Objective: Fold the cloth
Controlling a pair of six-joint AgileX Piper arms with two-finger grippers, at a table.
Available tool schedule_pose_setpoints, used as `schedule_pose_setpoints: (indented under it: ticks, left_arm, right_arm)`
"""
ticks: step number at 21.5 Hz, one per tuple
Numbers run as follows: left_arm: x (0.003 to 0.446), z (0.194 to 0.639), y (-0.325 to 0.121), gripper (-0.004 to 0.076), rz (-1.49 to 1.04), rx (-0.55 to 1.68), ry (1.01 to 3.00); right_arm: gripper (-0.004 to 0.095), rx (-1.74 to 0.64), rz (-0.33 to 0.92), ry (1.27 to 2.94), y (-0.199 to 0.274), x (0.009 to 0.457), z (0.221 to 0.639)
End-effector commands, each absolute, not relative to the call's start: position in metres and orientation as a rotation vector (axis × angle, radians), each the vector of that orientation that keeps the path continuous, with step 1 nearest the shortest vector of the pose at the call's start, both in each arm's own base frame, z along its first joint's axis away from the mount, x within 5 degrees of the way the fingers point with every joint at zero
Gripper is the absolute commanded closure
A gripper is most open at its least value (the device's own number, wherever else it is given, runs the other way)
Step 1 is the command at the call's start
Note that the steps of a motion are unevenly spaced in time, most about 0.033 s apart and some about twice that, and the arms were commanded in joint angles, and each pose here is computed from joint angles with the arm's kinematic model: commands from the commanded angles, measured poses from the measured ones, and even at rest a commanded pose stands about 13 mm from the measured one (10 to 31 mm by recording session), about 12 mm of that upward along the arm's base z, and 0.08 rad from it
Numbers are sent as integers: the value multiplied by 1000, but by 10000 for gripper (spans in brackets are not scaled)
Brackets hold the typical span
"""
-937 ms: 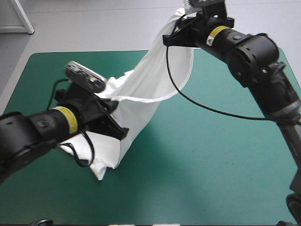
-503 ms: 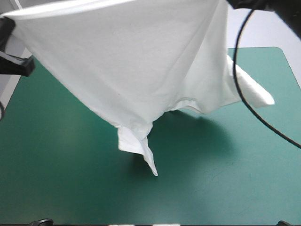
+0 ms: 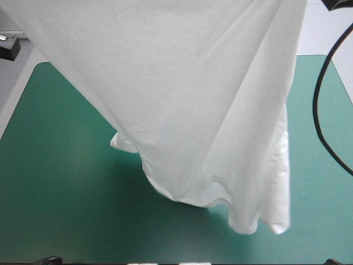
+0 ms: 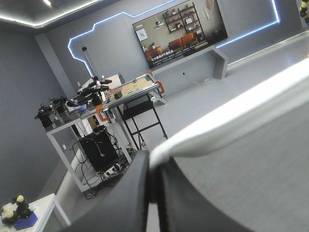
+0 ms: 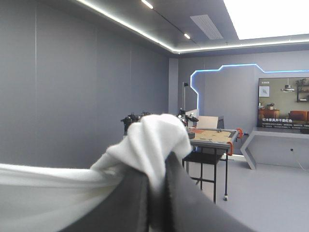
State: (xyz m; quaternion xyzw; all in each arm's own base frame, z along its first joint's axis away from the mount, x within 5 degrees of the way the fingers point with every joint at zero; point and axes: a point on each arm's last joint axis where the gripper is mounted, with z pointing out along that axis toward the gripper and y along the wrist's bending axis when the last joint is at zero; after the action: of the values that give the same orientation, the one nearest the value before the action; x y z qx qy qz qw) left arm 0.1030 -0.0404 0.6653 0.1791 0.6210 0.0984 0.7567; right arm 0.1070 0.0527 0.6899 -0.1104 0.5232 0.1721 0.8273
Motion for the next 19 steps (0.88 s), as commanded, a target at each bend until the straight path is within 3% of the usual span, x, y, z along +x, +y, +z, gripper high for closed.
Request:
schedule_pose_setpoints:
  ticks: [1, 7, 10, 15, 19]
  left_arm:
    - [105, 669, -43, 733, 272, 382, 1299]
    - [146, 644, -107, 733, 347, 530, 1359]
    - [226, 595, -133, 733, 211, 609, 1586]
    - [349, 532, -100, 733, 38, 499, 1729]
    - [398, 504, -77, 733, 104, 423, 1736]
  right_arm:
    - [923, -229, 279, 1054, 46, 103, 695]
    - [923, -170, 24, 1342, 74, 188, 660]
    - [923, -209, -40, 1502, 105, 251, 624]
    - [923, -167, -19, 1629, 105, 355, 566]
    - [923, -149, -60, 1653, 94, 407, 530]
